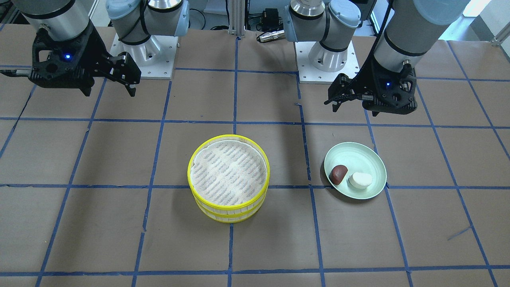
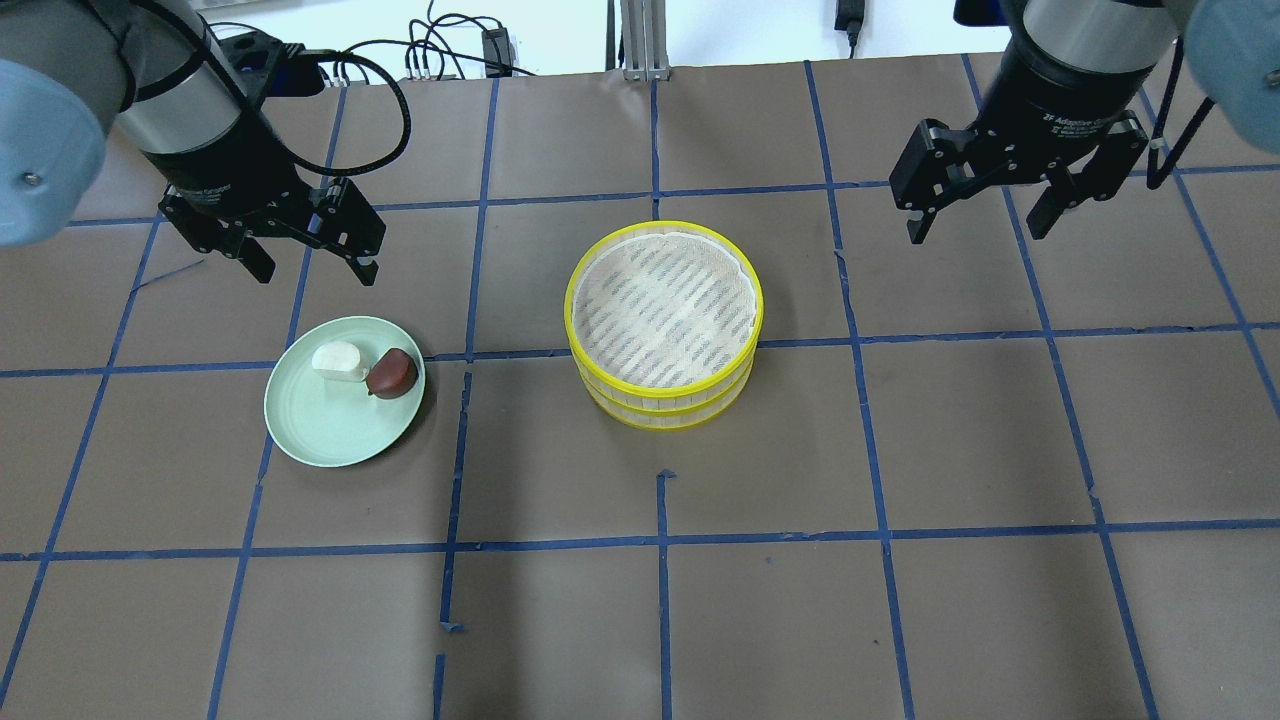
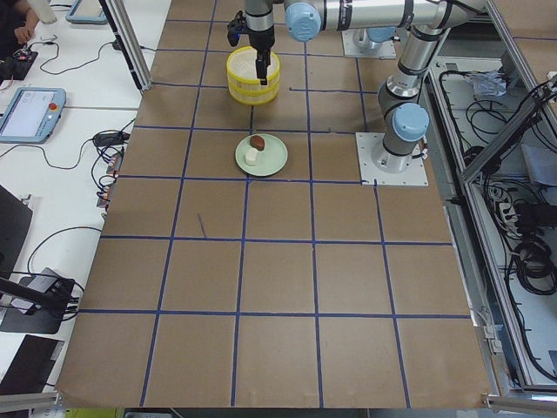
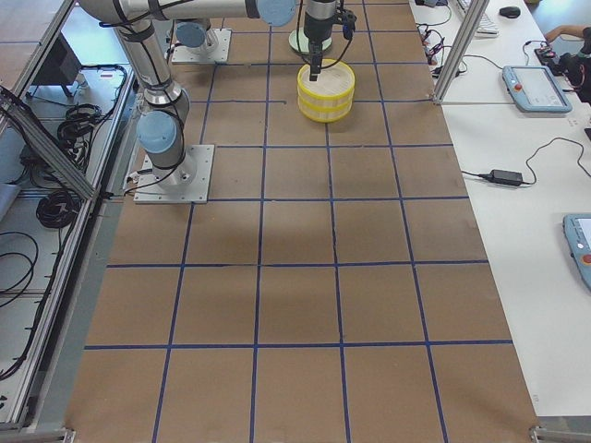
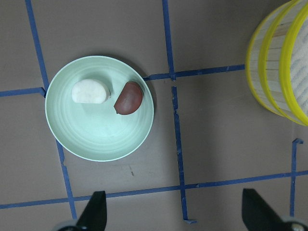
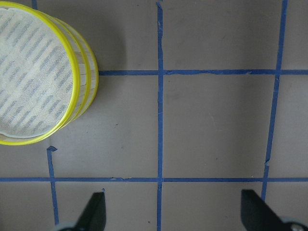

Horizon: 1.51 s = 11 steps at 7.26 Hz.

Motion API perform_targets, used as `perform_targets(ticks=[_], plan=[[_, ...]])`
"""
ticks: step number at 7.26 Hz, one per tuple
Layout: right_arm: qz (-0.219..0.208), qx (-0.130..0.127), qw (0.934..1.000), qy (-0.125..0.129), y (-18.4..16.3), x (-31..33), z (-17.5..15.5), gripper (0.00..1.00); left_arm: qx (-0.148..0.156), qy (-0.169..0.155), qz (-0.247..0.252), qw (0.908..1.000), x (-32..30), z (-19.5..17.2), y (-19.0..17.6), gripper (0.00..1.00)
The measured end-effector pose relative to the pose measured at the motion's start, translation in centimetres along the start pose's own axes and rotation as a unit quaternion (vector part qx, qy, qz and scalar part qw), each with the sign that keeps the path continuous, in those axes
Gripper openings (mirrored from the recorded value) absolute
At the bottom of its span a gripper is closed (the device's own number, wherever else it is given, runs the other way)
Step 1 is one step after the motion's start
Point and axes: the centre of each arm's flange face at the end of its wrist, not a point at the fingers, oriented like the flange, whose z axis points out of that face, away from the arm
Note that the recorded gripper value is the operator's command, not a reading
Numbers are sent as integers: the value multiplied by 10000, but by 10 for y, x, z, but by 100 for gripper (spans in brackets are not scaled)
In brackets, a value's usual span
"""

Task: Place buns in different layers of steamer
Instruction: 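Move left gripper to the plate while right gripper reaches the steamer's top tier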

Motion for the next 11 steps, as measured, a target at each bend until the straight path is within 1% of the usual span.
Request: perform_targets(ticks=[4,6,7,8,9,10,11], plan=[[43,-22,10000,-10,-1,0,3,100,9,-8,19,10000,0,-1,0,100],[48,-44,10000,-40,-5,-2,7,100,93,-22,146,9998,-1,-1,-2,100],[128,-10,9999,-53,-14,-5,14,100,75,-24,239,9997,-3,6,-6,100],[245,100,9996,-59,-31,-10,26,100,5,-22,256,9997,-10,24,-14,100],[316,111,9994,-59,-46,-25,44,100,-73,-10,191,9998,-29,50,-24,100],[379,75,9992,-45,-60,-54,70,100,-143,23,171,9997,-53,81,-31,100],[397,134,9991,-39,-76,-83,102,100,-194,59,203,9996,-74,109,-35,100]])
